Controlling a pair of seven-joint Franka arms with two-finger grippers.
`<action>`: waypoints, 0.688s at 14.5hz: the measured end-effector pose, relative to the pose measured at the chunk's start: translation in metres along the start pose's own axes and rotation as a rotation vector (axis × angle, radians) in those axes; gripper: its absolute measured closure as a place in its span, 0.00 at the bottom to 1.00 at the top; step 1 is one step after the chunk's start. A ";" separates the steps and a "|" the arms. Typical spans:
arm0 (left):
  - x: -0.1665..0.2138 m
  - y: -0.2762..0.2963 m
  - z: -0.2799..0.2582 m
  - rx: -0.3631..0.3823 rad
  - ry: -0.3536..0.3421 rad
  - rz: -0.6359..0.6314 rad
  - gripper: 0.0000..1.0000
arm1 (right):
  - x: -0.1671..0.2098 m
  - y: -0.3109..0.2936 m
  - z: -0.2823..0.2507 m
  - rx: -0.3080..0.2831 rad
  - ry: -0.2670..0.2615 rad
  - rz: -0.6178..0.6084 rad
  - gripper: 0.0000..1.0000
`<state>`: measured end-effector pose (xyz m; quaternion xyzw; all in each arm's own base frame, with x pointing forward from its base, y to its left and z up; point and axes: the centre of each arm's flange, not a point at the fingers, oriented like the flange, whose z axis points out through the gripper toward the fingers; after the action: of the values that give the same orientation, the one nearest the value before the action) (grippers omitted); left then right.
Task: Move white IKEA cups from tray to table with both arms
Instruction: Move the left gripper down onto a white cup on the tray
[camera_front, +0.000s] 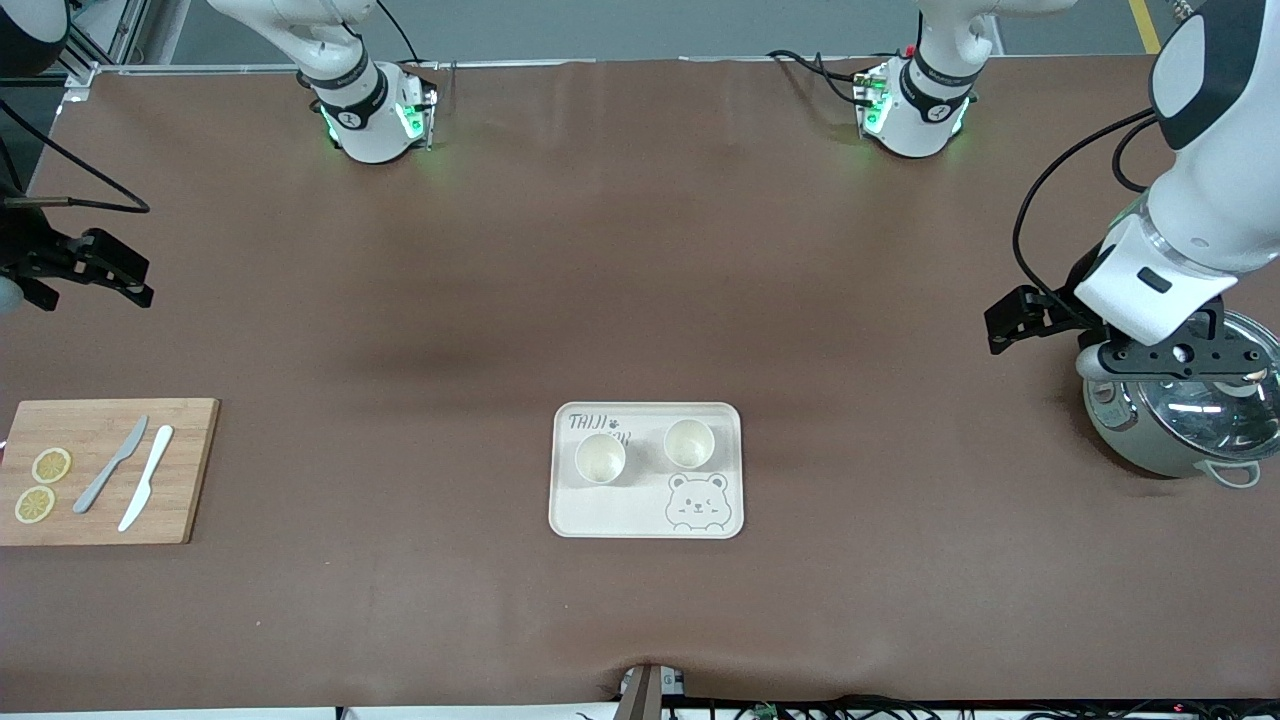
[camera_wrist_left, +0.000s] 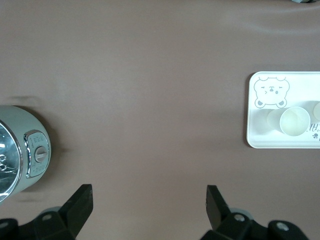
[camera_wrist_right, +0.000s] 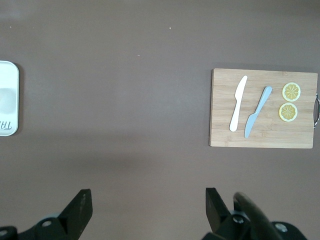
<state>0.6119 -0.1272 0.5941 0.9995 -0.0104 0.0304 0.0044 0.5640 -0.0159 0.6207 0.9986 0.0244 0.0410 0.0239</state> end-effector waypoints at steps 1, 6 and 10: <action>0.000 0.000 0.000 0.000 0.000 0.000 0.00 | 0.000 0.000 0.000 0.000 0.000 0.000 0.00; -0.001 0.002 0.001 0.000 -0.003 -0.001 0.00 | 0.000 0.000 0.001 0.000 -0.002 0.000 0.00; -0.002 0.033 0.022 0.002 -0.033 -0.040 0.00 | 0.000 0.000 0.002 0.000 -0.003 0.000 0.00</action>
<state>0.6109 -0.1604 0.5726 0.9999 0.0096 0.0135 0.0039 0.5645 -0.0162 0.6189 0.9986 0.0242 0.0394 0.0237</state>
